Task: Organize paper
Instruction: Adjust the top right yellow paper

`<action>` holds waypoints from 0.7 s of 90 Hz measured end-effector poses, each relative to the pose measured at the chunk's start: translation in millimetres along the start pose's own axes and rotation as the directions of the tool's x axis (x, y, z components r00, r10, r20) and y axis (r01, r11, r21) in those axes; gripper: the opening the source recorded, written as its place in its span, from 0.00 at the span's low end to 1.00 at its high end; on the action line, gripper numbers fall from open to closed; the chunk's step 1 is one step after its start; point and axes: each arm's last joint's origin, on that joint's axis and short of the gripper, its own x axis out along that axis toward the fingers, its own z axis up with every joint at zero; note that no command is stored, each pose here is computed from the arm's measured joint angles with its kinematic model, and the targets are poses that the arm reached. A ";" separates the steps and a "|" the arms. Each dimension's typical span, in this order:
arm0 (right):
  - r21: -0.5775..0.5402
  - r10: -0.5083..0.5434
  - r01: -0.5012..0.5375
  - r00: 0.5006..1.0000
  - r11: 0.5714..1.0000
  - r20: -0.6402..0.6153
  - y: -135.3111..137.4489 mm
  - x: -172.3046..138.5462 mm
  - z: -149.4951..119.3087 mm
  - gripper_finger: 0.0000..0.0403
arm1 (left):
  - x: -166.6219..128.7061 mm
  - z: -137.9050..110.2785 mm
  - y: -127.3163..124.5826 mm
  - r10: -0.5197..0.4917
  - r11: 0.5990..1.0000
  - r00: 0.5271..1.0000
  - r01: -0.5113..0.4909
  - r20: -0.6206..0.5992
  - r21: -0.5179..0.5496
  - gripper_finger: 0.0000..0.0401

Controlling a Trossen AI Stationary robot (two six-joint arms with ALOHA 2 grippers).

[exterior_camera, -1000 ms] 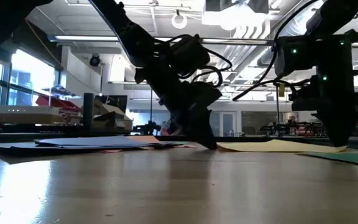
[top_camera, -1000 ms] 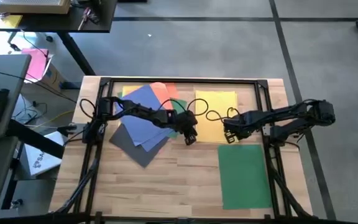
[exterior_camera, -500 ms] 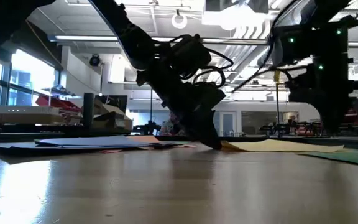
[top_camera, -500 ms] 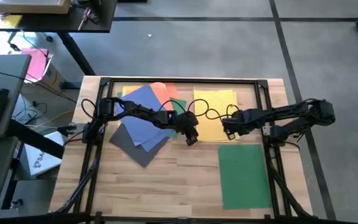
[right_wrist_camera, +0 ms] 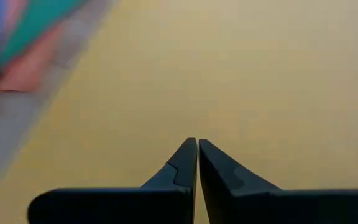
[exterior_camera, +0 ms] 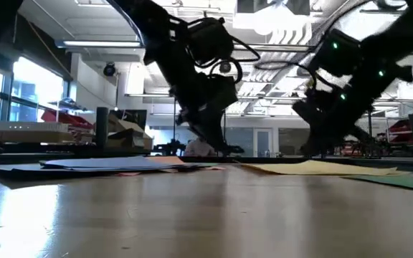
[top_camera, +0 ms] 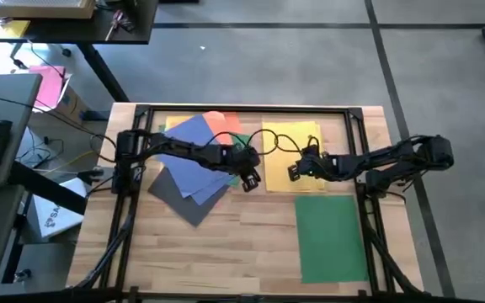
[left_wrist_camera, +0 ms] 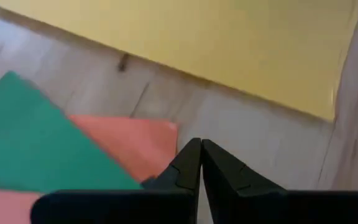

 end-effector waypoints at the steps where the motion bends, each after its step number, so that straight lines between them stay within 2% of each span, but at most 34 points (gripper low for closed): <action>1: 0.001 -0.005 0.005 1.000 1.000 -0.004 -1.6 0.4 -1.4 0.00 | -0.4 -0.3 -0.6 0.004 1.000 1.000 -0.004 0.000 0.002 0.00; 21: 0.001 -0.078 0.078 0.997 0.997 -0.019 -22.6 4.8 -14.8 0.00 | -4.8 -6.4 -16.4 0.038 0.999 0.999 -0.038 -0.003 0.021 0.00; 39: -0.097 -0.176 0.172 0.983 0.980 -0.042 -31.6 6.7 -8.9 0.00 | -8.4 -12.7 -26.0 0.068 0.997 0.997 -0.067 -0.025 0.047 0.00; 63: -0.238 -0.294 0.262 0.950 0.935 -0.107 -36.0 2.6 -3.2 0.00 | -13.8 -25.3 -32.8 0.177 0.983 0.981 -0.173 -0.078 0.062 0.00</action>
